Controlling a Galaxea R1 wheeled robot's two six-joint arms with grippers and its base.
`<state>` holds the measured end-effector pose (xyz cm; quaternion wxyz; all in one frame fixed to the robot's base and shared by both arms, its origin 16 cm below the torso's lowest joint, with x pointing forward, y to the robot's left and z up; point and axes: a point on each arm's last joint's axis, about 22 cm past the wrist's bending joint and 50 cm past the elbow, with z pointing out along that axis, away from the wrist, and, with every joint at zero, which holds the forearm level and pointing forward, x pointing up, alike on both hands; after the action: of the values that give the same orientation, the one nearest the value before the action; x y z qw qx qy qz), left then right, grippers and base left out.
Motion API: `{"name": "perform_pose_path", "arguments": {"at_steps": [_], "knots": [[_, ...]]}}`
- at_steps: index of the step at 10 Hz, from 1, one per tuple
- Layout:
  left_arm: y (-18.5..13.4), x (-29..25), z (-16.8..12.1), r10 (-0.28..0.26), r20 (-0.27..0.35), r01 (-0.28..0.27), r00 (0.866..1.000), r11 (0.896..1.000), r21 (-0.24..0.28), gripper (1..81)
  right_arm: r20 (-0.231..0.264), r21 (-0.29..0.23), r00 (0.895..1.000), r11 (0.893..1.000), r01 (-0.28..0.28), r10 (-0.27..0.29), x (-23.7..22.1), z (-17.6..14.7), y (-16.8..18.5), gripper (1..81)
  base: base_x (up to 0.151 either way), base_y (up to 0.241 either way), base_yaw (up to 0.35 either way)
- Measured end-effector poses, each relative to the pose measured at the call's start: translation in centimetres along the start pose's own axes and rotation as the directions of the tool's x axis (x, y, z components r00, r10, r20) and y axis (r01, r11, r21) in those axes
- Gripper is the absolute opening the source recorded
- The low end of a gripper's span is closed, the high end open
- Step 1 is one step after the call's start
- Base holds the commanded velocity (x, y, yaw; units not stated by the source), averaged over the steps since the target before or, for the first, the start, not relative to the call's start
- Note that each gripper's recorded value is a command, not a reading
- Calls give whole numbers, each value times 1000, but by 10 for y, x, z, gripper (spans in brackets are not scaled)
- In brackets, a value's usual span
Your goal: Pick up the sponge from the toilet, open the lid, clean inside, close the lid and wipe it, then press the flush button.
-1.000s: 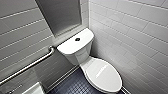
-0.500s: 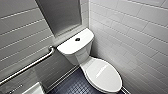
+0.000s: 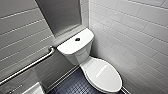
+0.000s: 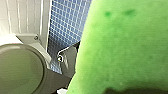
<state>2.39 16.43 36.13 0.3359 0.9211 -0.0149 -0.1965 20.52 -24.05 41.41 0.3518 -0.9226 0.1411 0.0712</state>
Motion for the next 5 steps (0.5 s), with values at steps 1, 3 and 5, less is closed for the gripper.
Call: {"name": "perform_pose_path", "arguments": {"at_steps": [1,3,5], "knots": [[-3,0,5,-2,4,2,1000,1000,11,811,-37,25,999,999,39,-38,39,-2,-16,10,0,0,0],[-7,0,13,-7,9,6,1000,1000,26,811,-92,97,990,989,115,-106,104,6,-65,10,0,0,0],[-7,-10,20,-27,35,26,999,999,26,811,-100,105,987,985,139,-129,151,10,-79,10,0,0,0]]}}
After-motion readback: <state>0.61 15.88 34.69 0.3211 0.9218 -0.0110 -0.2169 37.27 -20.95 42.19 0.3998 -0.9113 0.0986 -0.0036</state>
